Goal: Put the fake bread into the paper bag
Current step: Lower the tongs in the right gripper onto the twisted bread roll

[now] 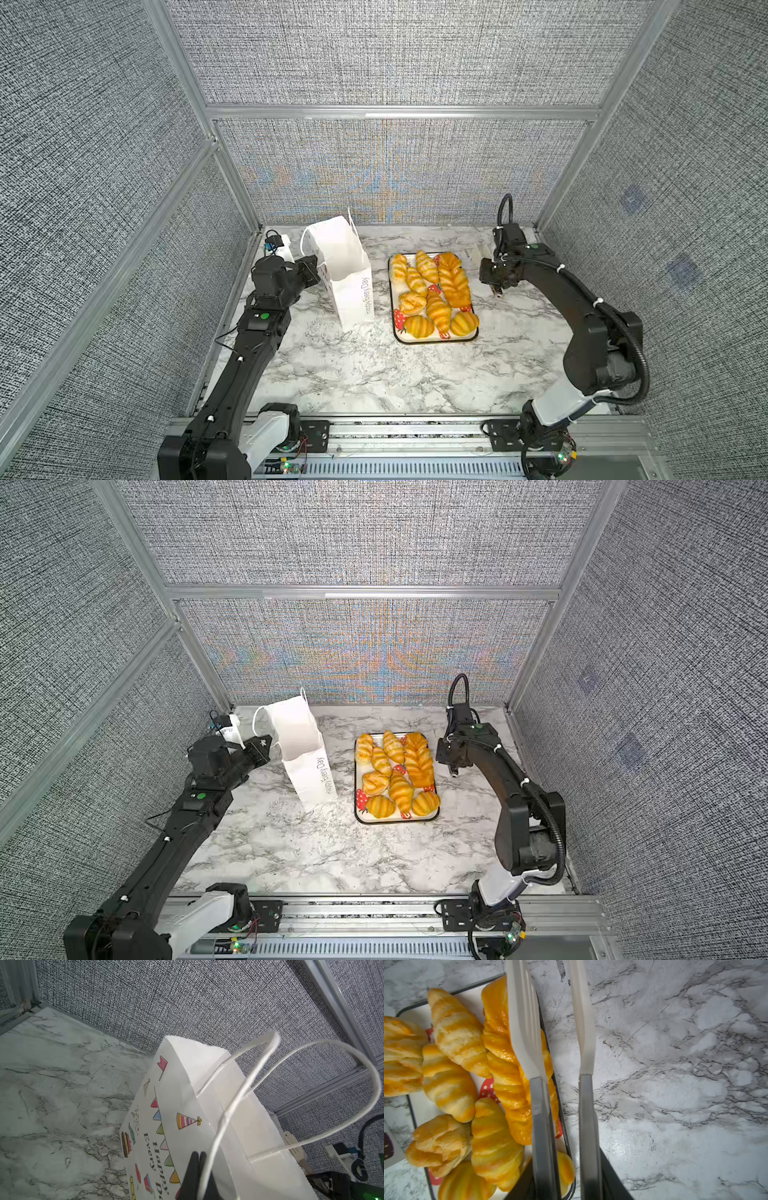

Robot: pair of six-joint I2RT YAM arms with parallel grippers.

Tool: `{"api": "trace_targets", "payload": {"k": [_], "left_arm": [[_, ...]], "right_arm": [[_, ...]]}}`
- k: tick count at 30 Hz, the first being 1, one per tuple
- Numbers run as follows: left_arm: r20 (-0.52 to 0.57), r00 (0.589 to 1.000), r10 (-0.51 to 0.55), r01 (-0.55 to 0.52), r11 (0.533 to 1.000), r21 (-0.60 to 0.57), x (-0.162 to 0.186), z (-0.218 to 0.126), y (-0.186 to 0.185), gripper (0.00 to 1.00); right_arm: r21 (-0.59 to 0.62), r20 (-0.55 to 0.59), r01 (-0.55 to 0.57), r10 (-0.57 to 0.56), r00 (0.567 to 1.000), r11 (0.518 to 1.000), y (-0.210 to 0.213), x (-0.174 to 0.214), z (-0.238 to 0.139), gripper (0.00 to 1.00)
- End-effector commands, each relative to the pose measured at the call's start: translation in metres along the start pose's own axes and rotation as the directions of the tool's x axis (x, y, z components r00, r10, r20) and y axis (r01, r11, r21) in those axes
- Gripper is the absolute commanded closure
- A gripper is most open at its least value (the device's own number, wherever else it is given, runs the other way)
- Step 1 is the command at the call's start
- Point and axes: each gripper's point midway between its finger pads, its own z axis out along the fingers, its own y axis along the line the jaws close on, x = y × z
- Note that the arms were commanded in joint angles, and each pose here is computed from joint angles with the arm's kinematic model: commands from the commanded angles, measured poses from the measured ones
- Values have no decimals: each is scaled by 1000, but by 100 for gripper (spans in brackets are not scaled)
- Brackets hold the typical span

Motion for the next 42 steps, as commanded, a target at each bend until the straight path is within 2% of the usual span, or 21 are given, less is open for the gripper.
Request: {"api": "trace_targets", "payload": {"k": [1,7,20,25,42], "left_arm": [[-4,1000,13,-13,1000,24,-1,2,-5,100],[-5,1000,14,-14,1000,26,-1,3,-5,100],[-9,1000,19,-19,1000,25,1,3,-4,100],[-14,1000,18,-18,999,30,2,4,-5,100],[-19,1000,4,-4,1000,31,6,3,-3,100]], "right_arm": [[-64,-12,-4,3,1000,998,11,3,-8,60],[-71,-31,6,-9,999,997,14,10,-7,52],[-90,-101,60,-69,992,994,36,41,10,52],[-56,-112,59,-65,992,997,30,49,15,52],[-53,-134,58,-65,989,997,26,63,25,53]]}}
